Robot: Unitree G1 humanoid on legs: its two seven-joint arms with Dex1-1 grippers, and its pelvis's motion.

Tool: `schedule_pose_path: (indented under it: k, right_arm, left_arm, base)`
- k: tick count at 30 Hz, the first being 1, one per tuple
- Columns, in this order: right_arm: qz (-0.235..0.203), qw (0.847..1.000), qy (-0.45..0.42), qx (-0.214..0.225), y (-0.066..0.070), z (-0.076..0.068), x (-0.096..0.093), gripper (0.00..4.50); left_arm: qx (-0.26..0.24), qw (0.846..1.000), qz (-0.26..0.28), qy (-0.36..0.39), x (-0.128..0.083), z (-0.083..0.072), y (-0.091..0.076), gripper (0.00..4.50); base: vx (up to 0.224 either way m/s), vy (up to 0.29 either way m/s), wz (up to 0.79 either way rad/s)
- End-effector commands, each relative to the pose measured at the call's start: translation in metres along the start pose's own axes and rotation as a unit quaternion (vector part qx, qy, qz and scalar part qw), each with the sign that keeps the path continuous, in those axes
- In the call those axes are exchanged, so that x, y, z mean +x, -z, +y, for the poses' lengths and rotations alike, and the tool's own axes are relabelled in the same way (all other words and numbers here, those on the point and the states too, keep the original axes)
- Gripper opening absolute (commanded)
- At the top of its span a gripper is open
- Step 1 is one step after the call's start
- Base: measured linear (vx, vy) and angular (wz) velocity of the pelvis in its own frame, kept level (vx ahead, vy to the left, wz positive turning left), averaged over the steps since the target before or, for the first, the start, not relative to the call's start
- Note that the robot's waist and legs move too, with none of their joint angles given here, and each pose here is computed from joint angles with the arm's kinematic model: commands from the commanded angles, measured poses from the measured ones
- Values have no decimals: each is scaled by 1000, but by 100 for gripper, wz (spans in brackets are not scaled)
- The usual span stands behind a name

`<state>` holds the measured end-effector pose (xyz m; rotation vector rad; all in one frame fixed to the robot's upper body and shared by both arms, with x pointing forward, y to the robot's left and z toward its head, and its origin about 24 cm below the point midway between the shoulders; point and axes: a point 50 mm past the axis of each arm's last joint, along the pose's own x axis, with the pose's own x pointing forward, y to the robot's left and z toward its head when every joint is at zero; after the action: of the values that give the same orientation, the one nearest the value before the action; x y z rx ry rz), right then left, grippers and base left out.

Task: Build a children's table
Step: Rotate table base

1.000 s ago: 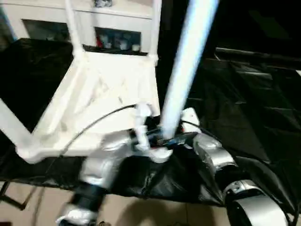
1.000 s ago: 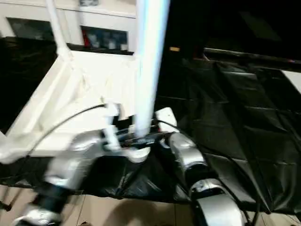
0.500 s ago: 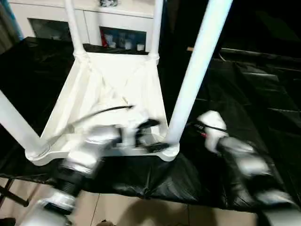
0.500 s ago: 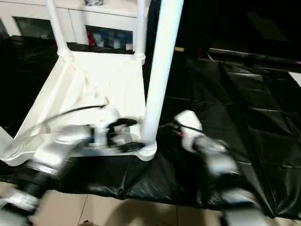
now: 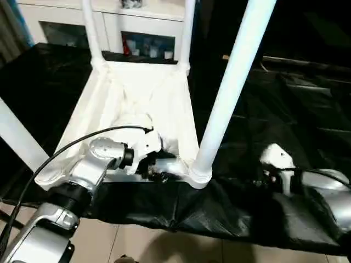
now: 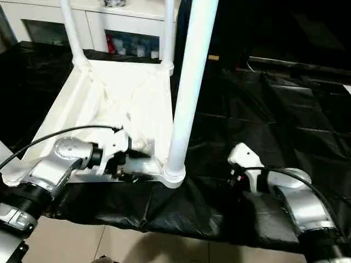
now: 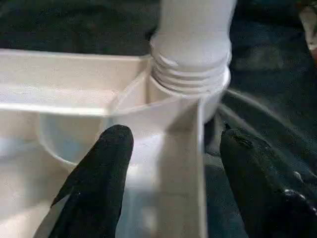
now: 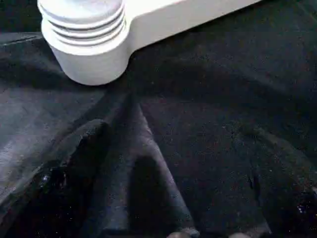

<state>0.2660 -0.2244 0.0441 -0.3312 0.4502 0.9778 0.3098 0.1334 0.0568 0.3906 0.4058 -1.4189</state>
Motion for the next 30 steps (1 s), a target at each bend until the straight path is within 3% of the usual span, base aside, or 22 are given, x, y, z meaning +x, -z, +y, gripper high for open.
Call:
schedule_pose_path:
  k: [1, 14, 30]
  right_arm:
    - [-3, 1000, 0, -2, -4, 0, -5, 450]
    - [-4, 1000, -25, 2, -13, 10, -2, 450]
    - [-10, 999, -46, 6, -21, 18, 5, 450]
  left_arm:
    - [-1, 1000, 10, 13, 0, -2, 1, 288]
    - [2, 999, 29, 21, -6, -4, 7, 200]
    - [-7, 998, 64, 24, -15, -2, 17, 54]
  base:
    - [0, 0, 0]
    - [0, 0, 0]
    - [0, 0, 0]
